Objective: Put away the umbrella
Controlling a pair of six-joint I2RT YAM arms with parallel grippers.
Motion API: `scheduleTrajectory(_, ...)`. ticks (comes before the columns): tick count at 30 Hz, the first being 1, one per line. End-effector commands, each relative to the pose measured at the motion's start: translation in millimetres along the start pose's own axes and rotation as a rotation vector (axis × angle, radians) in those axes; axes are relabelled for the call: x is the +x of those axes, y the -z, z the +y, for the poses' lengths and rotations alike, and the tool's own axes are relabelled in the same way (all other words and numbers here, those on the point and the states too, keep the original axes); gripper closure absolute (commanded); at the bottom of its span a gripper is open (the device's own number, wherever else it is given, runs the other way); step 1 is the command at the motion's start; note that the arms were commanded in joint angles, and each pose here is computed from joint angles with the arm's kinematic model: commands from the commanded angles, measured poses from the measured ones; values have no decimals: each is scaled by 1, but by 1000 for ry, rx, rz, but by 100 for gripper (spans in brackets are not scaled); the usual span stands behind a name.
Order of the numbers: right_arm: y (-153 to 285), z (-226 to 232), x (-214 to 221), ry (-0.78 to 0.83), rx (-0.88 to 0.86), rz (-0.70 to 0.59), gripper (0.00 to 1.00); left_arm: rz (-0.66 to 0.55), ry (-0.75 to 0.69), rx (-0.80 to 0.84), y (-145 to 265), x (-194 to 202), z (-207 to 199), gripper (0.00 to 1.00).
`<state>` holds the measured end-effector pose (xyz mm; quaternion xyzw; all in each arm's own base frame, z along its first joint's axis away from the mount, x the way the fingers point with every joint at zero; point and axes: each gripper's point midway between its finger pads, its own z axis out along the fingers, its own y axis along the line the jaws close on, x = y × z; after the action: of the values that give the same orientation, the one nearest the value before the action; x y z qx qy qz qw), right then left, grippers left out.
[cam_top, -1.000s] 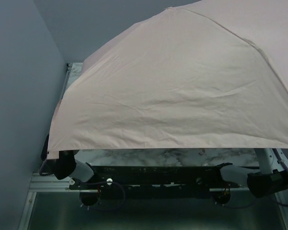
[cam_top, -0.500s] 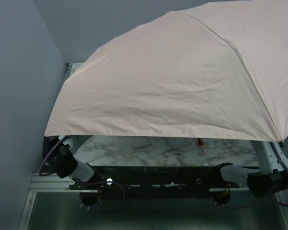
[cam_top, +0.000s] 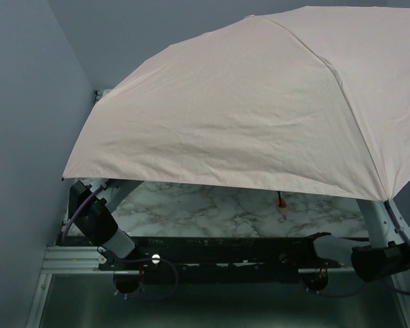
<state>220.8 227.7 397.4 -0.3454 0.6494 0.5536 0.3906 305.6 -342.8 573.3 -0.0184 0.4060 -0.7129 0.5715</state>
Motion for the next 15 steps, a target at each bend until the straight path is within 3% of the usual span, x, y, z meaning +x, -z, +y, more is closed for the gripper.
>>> scheduleTrajectory(1,5,17,-8,101,-24,-12,99,-88,-53,16,-8,-20,-1,31)
scheduleTrajectory(4,5,18,-9,92,-30,-12,99,-136,-61,49,-11,-25,-1,39)
scheduleTrajectory(15,2,9,-11,64,-3,-19,100,-310,-101,165,-16,-42,-9,39)
